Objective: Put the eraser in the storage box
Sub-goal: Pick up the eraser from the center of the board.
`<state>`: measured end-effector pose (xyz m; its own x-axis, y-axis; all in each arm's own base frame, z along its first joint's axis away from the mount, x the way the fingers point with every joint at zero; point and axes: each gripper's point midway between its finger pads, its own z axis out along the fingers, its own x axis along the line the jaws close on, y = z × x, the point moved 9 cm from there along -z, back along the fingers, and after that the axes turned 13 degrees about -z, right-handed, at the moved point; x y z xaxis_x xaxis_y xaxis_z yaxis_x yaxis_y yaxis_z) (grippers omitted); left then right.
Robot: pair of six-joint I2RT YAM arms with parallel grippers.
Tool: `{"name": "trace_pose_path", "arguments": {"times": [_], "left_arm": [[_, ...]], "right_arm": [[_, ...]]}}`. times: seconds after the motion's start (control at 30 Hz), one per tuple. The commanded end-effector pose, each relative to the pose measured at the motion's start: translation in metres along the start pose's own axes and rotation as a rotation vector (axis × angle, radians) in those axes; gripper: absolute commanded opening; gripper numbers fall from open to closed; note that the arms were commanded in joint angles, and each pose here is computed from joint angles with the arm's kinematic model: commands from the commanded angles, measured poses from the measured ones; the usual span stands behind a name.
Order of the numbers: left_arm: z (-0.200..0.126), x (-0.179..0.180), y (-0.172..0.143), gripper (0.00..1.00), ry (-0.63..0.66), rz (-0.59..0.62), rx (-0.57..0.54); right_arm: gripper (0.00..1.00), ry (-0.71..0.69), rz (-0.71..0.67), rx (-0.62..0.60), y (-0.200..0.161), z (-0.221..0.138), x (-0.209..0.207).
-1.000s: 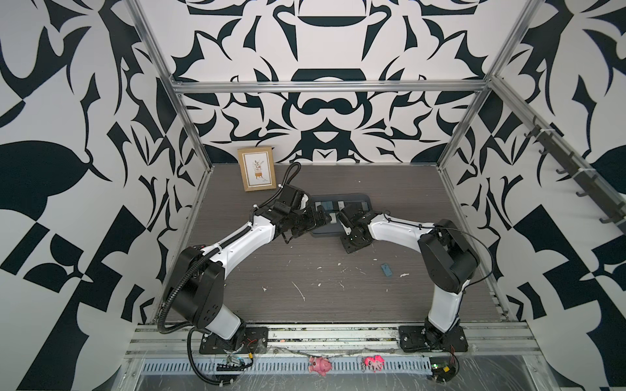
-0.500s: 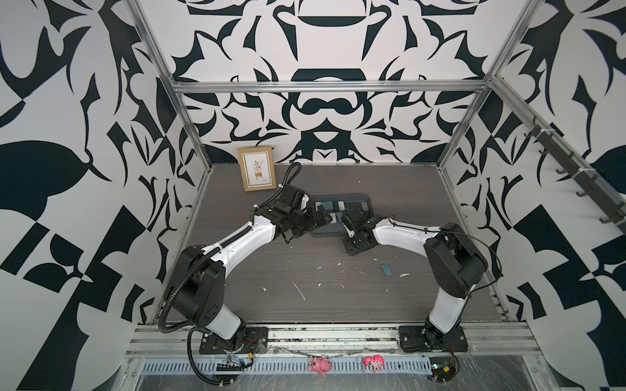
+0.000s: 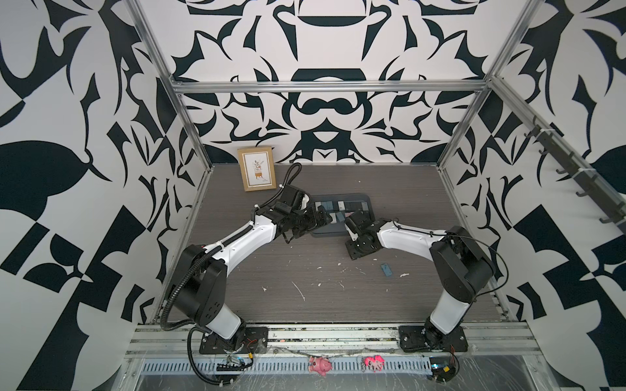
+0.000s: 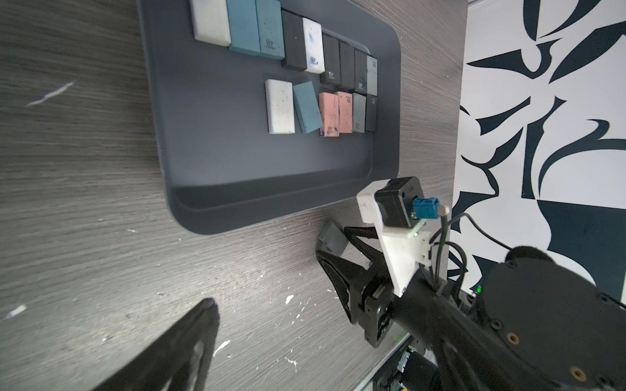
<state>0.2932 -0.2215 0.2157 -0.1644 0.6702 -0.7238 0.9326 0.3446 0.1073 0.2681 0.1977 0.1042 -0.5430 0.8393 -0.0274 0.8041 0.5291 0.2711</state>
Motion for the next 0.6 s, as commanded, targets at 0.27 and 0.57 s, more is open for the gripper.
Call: {"name": "trace_pose_path", "arguments": {"times": [0.27, 0.57], "left_arm": [[0.001, 0.003, -0.001, 0.99, -0.002, -0.011, 0.007], [-0.007, 0.002, 0.0, 0.99, -0.015, -0.01, -0.009]], "right_arm": [[0.39, -0.033, 0.029, 0.128, -0.017, 0.019, -0.002], [0.15, -0.05, 0.054, 0.091, 0.007, -0.006, -0.002]]}}
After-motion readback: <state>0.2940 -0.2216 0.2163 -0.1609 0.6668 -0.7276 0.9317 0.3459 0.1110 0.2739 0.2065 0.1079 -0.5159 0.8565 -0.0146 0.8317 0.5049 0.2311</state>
